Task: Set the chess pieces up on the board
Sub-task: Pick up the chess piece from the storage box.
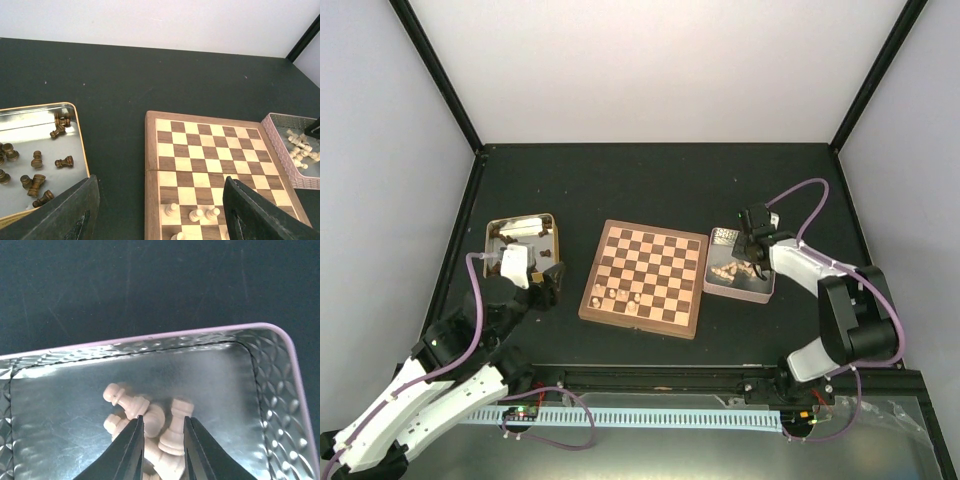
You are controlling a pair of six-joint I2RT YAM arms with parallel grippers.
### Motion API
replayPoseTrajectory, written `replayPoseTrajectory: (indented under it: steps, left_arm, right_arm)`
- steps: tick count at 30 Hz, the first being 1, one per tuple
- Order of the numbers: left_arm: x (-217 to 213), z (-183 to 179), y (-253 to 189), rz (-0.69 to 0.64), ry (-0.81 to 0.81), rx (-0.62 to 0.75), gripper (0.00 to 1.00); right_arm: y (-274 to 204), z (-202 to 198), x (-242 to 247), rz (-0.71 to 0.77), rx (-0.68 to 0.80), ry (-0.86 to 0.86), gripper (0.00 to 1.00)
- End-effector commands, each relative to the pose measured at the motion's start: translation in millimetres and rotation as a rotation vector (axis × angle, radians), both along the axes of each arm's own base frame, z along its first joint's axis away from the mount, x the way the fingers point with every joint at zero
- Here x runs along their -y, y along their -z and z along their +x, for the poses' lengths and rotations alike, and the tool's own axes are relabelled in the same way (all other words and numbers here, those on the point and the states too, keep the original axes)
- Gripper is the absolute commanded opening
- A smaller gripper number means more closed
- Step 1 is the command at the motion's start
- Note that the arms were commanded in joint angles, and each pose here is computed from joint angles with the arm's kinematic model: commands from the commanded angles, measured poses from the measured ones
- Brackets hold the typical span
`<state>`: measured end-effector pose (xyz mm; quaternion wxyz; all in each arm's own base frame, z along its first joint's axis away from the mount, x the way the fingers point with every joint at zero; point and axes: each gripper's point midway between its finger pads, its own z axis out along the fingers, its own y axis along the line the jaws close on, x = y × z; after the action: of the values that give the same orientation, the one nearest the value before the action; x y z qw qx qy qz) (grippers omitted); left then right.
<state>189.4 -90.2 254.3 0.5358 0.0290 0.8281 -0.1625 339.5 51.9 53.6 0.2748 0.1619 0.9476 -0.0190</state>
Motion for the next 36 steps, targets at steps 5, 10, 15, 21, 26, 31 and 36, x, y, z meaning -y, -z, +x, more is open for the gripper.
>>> replayPoseTrajectory:
  steps: [5, 10, 15, 21, 26, 31, 36]
  left_arm:
    - [0.4, 1.5, 2.5, 0.02, 0.001, -0.004, 0.7]
    - [0.4, 1.6, 3.1, 0.021, 0.001, -0.006, 0.7]
    - [0.2, 1.4, 2.7, 0.019, 0.0, -0.005, 0.7]
    - [-0.3, 1.1, 2.5, 0.019, 0.0, -0.004, 0.7]
    - [-0.6, 0.9, 3.0, 0.019, -0.001, -0.005, 0.7]
    - [-0.3, 1.1, 2.8, 0.019, -0.001, -0.004, 0.7]
    - [0.2, 1.8, 2.1, 0.02, -0.001, -0.003, 0.7]
  right_arm:
    - [1.7, 25.2, -7.2, 0.03, 0.033, -0.031, 0.24]
    - [7.4, 22.5, -4.2, 0.021, 0.012, -0.024, 0.2]
    - [13.1, 19.6, -4.1, 0.017, -0.008, -0.029, 0.19]
    - [18.3, 19.3, -5.0, 0.014, -0.023, -0.039, 0.18]
    - [6.7, 21.3, -1.8, -0.003, 0.011, -0.039, 0.09]
    - [-17.1, 17.7, -1.2, -0.002, 0.059, -0.049, 0.08]
    - [-41.1, 8.7, -11.8, 0.03, 0.102, -0.097, 0.08]
